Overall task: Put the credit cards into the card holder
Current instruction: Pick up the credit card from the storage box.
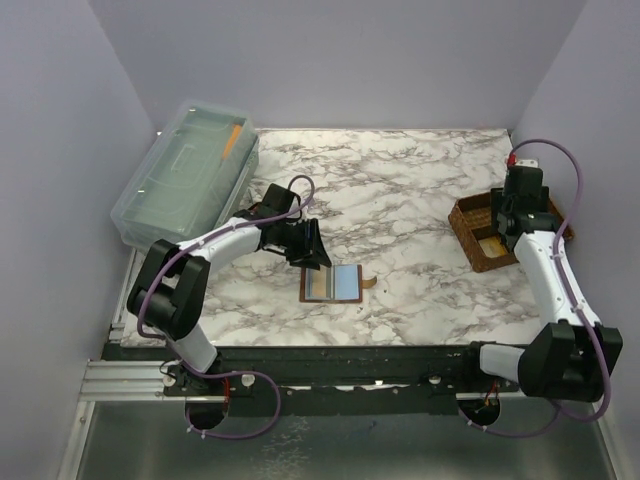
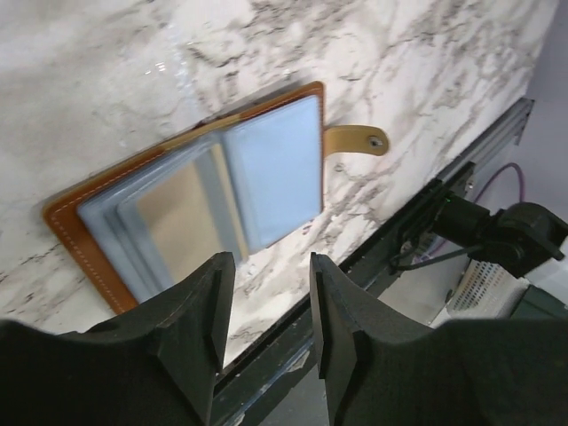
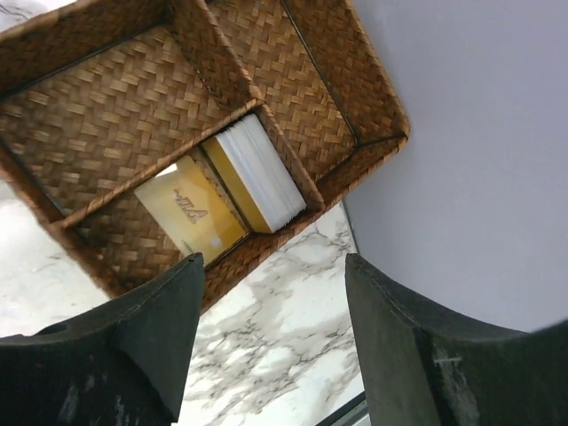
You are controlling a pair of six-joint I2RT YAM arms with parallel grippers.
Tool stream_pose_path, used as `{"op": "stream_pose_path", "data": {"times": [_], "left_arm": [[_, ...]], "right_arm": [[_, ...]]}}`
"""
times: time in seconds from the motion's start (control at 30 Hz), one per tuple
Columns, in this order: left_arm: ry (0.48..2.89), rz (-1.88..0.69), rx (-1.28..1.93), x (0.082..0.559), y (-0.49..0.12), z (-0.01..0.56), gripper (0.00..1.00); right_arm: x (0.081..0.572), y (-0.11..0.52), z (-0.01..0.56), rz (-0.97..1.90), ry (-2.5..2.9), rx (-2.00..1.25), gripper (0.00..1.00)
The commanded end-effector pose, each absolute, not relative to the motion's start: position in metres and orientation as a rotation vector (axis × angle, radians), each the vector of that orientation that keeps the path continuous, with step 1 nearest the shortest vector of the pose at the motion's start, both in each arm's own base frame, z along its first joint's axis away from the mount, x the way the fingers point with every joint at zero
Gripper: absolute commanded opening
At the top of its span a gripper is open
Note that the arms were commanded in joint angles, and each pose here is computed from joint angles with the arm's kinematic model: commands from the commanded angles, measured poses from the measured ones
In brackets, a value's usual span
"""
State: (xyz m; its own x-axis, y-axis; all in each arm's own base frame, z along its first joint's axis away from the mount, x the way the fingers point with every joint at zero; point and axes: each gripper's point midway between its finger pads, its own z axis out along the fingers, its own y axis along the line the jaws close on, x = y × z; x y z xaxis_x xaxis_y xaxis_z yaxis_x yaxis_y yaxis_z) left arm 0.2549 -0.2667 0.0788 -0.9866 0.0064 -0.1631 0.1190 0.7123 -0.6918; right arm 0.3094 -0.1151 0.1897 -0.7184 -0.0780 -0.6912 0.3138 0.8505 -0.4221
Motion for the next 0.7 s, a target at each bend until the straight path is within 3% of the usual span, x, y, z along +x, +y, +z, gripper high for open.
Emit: {"op": "stream_pose_path", "data": {"times": [0.0,0.67], "left_arm": [[2.655,-1.280,0.242,0.252,-0.282,0.120,0.46],[2.626,-1.370,0.380,0.223,-0.297,0.130,0.48]], "right_arm": [[0.323,-0.134,0.180,-0.774,2.328,0.100,0.69],[0.353,-0.147,0.092,-0.544,2.425,-0.072,0.55]]}}
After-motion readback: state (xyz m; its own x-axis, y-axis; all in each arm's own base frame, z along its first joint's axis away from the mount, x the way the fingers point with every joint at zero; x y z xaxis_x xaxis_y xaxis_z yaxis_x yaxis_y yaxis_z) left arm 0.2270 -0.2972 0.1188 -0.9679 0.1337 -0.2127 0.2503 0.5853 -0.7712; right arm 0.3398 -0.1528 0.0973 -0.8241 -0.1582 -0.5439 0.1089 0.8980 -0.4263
